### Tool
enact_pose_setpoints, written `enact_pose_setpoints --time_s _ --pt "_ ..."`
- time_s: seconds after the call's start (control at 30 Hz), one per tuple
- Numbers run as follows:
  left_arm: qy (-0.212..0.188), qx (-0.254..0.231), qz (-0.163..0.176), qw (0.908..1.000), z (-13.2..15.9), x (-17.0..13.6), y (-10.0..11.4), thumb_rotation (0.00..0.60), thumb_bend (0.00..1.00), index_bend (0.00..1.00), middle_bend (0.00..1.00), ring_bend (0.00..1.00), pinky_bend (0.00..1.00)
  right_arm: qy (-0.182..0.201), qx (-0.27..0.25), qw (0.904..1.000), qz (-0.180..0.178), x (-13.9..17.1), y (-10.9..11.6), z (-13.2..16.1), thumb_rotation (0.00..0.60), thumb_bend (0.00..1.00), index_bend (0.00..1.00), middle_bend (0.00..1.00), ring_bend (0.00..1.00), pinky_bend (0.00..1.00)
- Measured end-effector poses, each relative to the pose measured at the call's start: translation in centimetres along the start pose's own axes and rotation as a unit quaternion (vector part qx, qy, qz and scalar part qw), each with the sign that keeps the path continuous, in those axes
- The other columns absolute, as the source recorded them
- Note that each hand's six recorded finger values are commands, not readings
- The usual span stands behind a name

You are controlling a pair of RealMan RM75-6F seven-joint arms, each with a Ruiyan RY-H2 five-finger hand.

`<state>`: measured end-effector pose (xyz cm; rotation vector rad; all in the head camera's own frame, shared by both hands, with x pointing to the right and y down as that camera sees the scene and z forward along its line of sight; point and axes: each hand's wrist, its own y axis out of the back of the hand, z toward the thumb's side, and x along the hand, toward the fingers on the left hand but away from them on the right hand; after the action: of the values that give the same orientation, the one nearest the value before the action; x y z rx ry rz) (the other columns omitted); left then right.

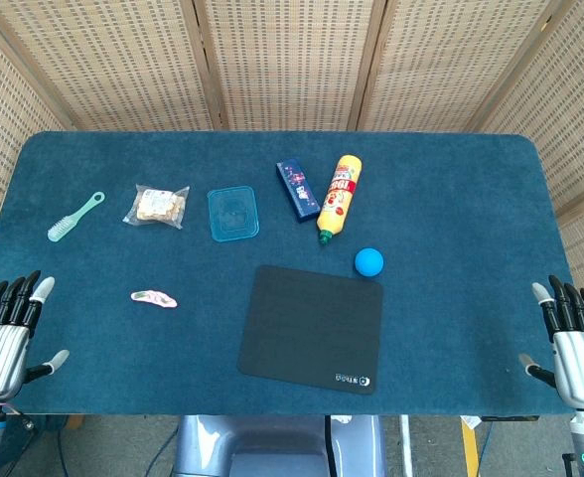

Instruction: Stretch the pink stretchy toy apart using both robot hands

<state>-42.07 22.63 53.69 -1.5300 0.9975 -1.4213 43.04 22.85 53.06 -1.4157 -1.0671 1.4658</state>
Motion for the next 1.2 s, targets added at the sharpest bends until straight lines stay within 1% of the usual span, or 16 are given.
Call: enact_pose_setpoints --time_s 0.13,0.3,0.37,0.47,0.53,0.7,0.87,1.03,1.2 --pt "0.0 0.0 -0.003 1.0 0.0 0.0 -0.2 0.6 0.0 0.0 0.0 0.0 0.0 0.0 -0.004 1.0 0.003 0.0 0.0 -0.1 0.6 0.0 0.0 0.0 0.0 0.0" --pt "-0.002 -0.002 -0.017 0.9998 0.0 0.4 -0.8 0.6 0.0 0.0 0.0 0.0 0.0 0.0 -0.01 0.9999 0.003 0.1 0.1 0.0 0.6 0.0 0.0 0.0 0.0 0.0" --pt "-0.005 -0.005 -0.026 0.9996 0.0 0.7 -1.3 0.6 0.0 0.03 0.0 0.0 0.0 -0.001 -0.012 0.9999 0.003 0.1 0.2 0.0 0.6 0.0 0.0 0.0 0.0 0.0" --pt "-0.009 -0.01 -0.036 0.9993 -0.1 1.8 -2.2 0.6 0.02 0.14 0.0 0.0 0.0 -0.002 -0.013 0.9999 0.004 0.1 0.2 -0.1 0.6 0.0 0.0 0.0 0.0 0.0" --pt "-0.009 -0.012 -0.04 0.9991 -0.4 2.4 -2.7 0.6 0.05 0.21 0.0 0.0 0.0 -0.004 -0.014 0.9999 0.005 0.0 0.2 -0.2 0.6 0.0 0.0 0.0 0.0 0.0" --pt "-0.007 -0.024 -0.065 0.9976 -1.4 5.2 -5.1 0.6 0.14 0.31 0.0 0.0 0.0 -0.004 -0.013 0.9999 0.009 -0.1 0.0 -0.2 0.6 0.0 0.0 0.0 0.0 0.0" --pt "-0.011 -0.02 -0.094 0.9953 -2.1 8.5 -7.9 0.6 0.25 0.4 0.0 0.0 0.0 -0.007 -0.013 0.9998 0.015 -0.3 -0.3 -0.3 0.6 0.0 0.0 0.0 0.0 0.0" --pt "-0.016 -0.022 -0.112 0.9933 -1.3 11.2 -10.4 0.6 0.27 0.41 0.0 0.0 0.0 -0.01 -0.013 0.9997 0.02 -0.5 -0.5 -0.4 0.6 0.0 0.0 0.0 0.0 0.0" --pt "-0.015 -0.021 -0.128 0.9914 -0.4 12.4 -12.3 0.6 0.3 0.43 0.0 0.0 0.0 -0.012 -0.015 0.9996 0.022 -0.5 -0.5 -0.6 0.6 0.0 0.0 0.0 0.0 0.0"
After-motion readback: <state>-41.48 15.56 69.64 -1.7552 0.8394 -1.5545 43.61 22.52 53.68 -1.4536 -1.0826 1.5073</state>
